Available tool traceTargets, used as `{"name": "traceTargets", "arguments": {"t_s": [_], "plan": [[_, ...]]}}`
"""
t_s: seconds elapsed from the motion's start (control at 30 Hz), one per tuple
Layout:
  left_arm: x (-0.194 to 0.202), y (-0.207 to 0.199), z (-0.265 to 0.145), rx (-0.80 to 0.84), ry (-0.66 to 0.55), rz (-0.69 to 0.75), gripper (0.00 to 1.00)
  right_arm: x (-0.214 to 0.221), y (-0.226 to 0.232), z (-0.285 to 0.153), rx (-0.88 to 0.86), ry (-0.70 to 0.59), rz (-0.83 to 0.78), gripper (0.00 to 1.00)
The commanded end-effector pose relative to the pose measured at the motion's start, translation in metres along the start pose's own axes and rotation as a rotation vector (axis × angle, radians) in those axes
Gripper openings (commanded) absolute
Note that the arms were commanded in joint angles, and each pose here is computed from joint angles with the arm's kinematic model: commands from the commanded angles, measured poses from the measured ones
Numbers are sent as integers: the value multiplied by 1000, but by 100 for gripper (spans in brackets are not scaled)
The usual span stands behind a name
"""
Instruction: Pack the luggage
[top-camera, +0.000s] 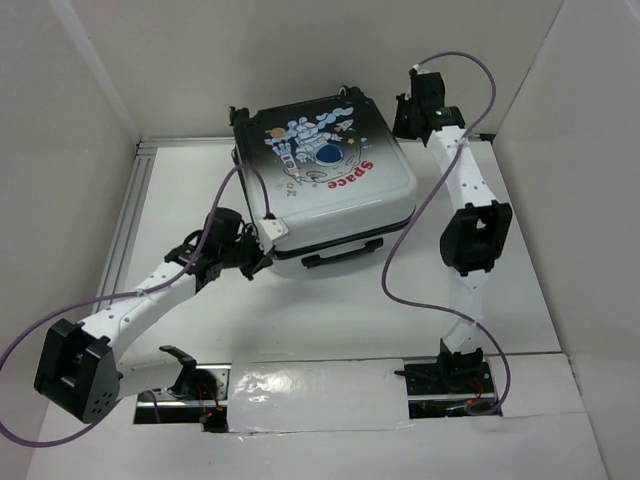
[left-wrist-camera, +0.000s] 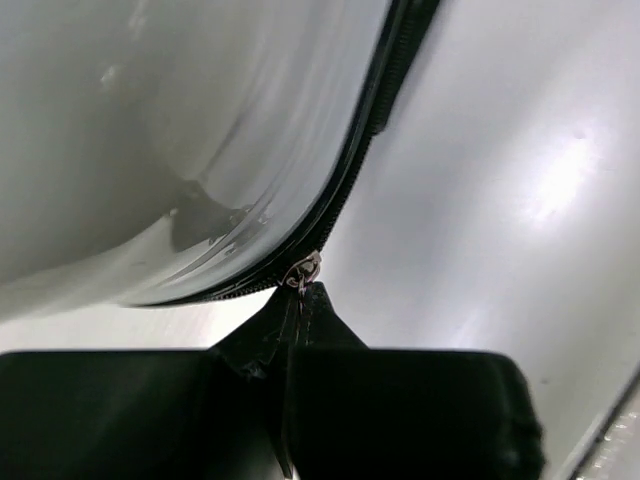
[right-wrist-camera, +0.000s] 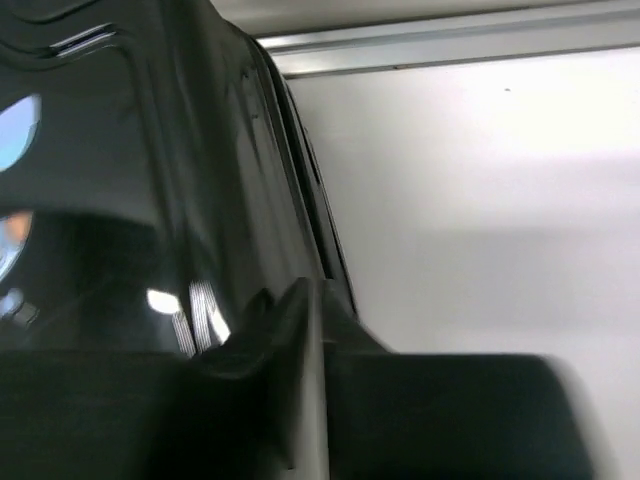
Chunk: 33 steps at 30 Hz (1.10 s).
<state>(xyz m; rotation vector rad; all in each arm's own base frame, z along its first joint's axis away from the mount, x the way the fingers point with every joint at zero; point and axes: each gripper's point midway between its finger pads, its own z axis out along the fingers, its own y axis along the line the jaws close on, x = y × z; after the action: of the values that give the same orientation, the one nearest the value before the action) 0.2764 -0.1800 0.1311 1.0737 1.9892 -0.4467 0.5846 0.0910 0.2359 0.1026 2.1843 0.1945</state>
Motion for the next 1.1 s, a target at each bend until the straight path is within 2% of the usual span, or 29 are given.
{"name": "traceTargets", "arguments": {"t_s": [0.0,0.03,0.07,0.1,0.13,0.17,0.2,0.27,0.3,0.37,0.4,0.47,0.5,0.53,0.6,0.67,0.7,0.77,0.87,1.07], "plan": [[-102,-25,-28,67,-333,164,0,-58,6,-124,-18,-177,35,22],[-99,-30,-24,85,-319,164,0,-60,-7,-144,23,-206,56,32],[-104,-34,-25,94,-327,163,0,-33,-20,-146,48,-157,74,37],[-105,-43,-24,118,-329,163,0,-42,-21,-192,36,-228,113,41],[-106,-48,-22,129,-336,172,0,-34,-23,-205,26,-227,131,41],[-107,-52,-19,141,-338,179,0,-5,-29,-200,34,-165,150,42],[-110,-58,-18,142,-342,180,0,4,-25,-223,7,-174,172,44],[-112,-67,-15,168,-340,191,0,42,-25,-229,-4,-84,215,47],[-112,-73,-9,182,-320,195,0,78,-25,-220,0,-5,242,47],[-114,-82,-7,200,-314,206,0,100,-12,-242,-54,-7,317,45],[-112,-85,-3,204,-301,209,0,135,-11,-237,-57,58,356,43],[-108,-97,0,222,-289,223,0,150,10,-255,-157,33,444,41],[-112,-99,0,218,-306,232,0,185,7,-245,-139,96,469,43],[-108,-102,3,205,-295,227,0,195,7,-250,-132,93,516,49],[-108,-104,5,194,-299,218,0,223,5,-242,-108,127,536,50],[-110,-108,4,179,-313,218,0,227,8,-237,-106,116,571,53],[-113,-106,5,164,-319,209,0,233,8,-233,-99,120,579,58],[-113,-110,5,163,-318,217,0,230,16,-224,-116,110,583,58],[-109,-113,10,168,-299,209,0,245,25,-202,-94,175,563,58],[-107,-111,14,145,-285,208,0,250,38,-177,-8,148,564,61]]}}
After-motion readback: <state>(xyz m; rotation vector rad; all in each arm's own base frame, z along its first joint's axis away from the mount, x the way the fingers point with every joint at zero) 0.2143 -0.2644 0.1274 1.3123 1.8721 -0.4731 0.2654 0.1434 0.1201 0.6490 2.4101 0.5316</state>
